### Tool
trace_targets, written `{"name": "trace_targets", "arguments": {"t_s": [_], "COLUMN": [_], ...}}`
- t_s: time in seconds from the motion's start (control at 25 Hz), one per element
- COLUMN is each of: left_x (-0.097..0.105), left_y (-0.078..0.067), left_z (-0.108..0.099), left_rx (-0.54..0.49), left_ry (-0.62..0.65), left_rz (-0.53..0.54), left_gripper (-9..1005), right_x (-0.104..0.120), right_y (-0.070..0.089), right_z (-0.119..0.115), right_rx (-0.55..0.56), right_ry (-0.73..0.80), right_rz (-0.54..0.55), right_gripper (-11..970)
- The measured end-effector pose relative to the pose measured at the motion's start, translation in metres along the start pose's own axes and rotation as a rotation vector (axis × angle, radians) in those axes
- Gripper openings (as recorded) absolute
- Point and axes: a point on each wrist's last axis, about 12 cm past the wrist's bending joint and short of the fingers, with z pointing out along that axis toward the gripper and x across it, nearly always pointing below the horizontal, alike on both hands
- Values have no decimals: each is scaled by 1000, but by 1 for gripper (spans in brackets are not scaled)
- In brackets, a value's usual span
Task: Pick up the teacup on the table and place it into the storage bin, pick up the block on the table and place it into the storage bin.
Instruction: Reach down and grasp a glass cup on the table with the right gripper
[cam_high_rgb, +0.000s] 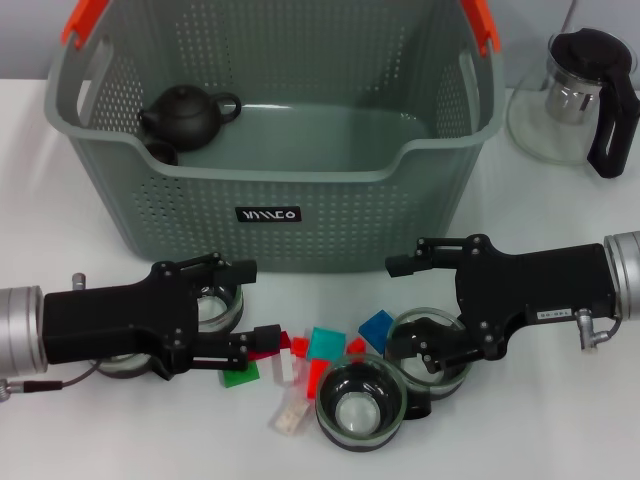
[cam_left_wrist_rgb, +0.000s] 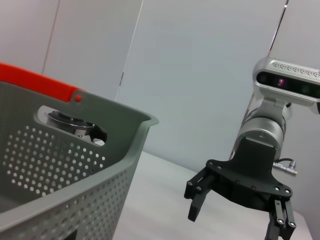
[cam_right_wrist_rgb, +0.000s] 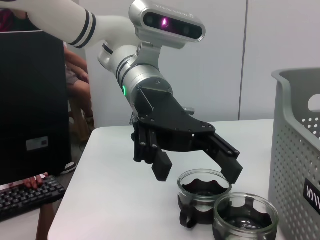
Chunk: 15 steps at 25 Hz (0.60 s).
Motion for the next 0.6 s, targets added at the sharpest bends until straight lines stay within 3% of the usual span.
{"name": "trace_targets", "arguments": {"t_s": [0.6], "left_x": [1], "left_y": [-1], "left_z": [1], "left_rx": [9], "left_ry": [11], "left_rz": [1], "left_gripper": [934], "right_x": [1], "right_y": [1], "right_z": [-3], "right_rx": [-2], "right_ry": [7], "right_rz": [1], "right_gripper": [912]}}
